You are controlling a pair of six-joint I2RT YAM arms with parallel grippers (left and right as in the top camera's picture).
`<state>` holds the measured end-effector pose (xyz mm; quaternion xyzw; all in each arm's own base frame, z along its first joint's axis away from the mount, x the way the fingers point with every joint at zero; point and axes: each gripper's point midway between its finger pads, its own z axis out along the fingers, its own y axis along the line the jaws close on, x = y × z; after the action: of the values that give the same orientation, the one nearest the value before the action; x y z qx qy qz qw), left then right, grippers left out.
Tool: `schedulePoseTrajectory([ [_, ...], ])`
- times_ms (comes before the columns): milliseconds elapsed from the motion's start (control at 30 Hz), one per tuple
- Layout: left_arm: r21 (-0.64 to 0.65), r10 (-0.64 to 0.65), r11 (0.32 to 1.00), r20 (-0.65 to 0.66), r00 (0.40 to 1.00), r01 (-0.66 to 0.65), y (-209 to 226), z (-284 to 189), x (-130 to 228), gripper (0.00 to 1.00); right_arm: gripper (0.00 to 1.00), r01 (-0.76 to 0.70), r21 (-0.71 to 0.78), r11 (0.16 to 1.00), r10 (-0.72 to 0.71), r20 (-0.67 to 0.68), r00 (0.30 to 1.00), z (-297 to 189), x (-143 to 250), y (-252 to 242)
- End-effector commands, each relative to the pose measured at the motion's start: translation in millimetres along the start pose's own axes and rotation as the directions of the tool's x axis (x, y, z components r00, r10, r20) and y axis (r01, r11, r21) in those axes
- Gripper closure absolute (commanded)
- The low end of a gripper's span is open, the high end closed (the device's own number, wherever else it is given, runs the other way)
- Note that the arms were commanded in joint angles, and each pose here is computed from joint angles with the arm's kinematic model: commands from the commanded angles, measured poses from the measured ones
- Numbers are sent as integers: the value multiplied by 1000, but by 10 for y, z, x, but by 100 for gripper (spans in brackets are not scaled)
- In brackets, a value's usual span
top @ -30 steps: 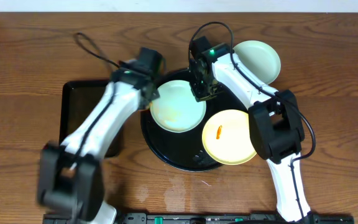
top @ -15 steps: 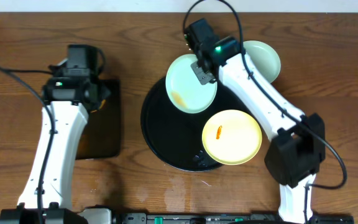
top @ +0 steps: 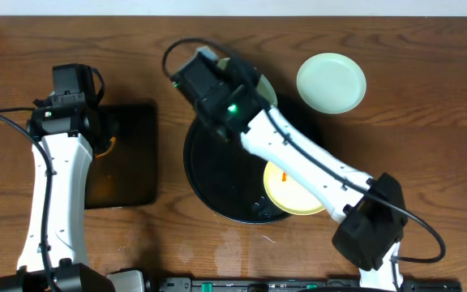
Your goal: Clean dirty plates on tray and stack at the side
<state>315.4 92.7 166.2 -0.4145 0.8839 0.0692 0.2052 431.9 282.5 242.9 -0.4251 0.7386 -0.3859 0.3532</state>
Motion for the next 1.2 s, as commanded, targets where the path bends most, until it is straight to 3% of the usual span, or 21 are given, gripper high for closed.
schedulePoseTrajectory([
  [0,0,29,1000,-20,999,-29,11,27,44,92,99,128,95,987,-127,-23,992,-138,19,-282],
  [400,0,29,1000,-21,999,-29,12,28,45,93,99,3,85,996,0,-27,1000,-75,81,-290],
  [467,0,29,1000,-21,999,-29,12,28,45,92,99,-57,39,998,58,-25,998,-23,120,-227],
  [567,0,29,1000,-20,999,-29,12,28,44,93,99,-148,-177,973,150,-3,989,57,145,62],
  [700,-1,30,1000,-21,999,-30,14,28,47,92,99,-368,-401,839,368,-80,926,193,316,126],
  [800,-2,31,1000,-24,999,-31,18,28,53,93,99,-534,-505,678,535,-158,830,344,544,-131],
  [833,-2,31,1000,-24,999,-31,18,28,53,92,99,-606,-539,585,609,-201,767,438,700,-302],
  [967,-1,30,1000,-25,999,-30,16,28,54,92,99,-751,-544,375,725,-333,603,759,1305,-681],
  [1167,0,30,1000,-25,999,-30,15,28,54,92,99,-886,-428,179,781,-486,393,1280,2387,-944],
])
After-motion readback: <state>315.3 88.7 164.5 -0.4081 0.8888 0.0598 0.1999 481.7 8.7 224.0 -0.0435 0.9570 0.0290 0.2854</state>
